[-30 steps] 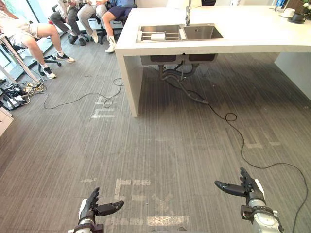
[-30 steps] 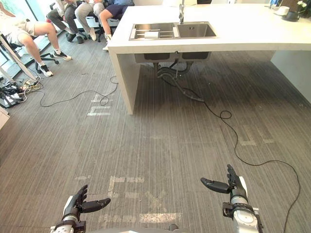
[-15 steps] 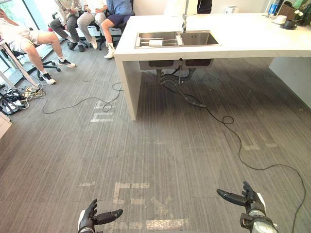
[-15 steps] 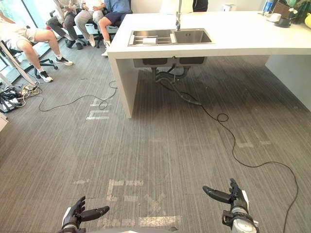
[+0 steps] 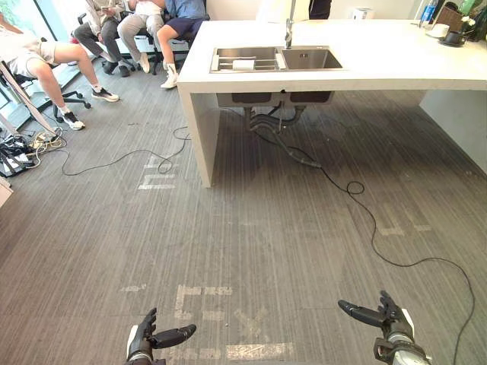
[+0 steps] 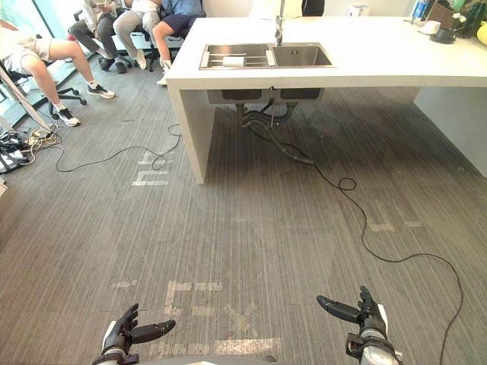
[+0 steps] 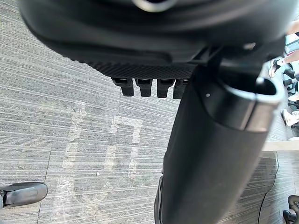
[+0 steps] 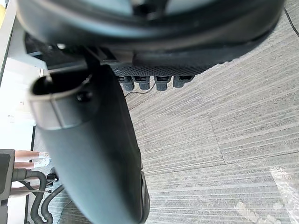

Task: Walk over to the sink, pick up the cup, carry it to the dishwasher, place the cup inside the dishwasher, then close the dishwasher door

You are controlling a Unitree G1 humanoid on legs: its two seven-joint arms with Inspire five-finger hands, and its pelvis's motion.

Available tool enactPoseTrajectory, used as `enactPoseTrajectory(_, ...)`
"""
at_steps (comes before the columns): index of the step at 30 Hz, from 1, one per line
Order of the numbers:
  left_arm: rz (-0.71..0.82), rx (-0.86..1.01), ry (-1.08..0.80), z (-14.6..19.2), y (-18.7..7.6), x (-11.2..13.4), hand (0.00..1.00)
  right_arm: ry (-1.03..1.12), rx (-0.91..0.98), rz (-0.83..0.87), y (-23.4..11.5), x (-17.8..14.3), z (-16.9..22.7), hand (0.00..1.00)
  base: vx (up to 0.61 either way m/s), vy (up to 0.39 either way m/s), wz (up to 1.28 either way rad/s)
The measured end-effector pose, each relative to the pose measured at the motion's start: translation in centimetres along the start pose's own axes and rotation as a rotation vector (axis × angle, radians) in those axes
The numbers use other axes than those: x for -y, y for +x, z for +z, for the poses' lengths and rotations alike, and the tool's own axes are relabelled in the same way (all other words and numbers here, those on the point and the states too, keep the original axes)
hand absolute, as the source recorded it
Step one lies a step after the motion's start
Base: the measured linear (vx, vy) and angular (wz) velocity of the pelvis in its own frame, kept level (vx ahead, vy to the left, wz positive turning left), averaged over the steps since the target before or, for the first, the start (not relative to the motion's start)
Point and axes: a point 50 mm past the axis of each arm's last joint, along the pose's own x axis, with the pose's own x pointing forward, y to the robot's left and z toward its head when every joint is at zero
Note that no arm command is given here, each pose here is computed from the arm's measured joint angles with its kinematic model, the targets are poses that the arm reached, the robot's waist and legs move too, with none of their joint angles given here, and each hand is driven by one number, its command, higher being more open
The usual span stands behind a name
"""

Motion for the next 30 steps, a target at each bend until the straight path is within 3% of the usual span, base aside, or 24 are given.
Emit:
enactPoseTrajectory(19, -0.015, 0.124, -0.043, 2.6, -0.2, 1.4, 1.00, 0.043, 0.060, -0.005, 1.3, -1.1, 2.8, 1.00, 0.04, 0.025, -0.15)
enactPoseTrajectory(30, 0.005, 0.143, -0.066, 3.6, 0.3, 1.3, 1.00, 0.003, 0.086, 0.025, 1.6, -1.5, 3.8, 1.00, 0.27, -0.031, 0.30)
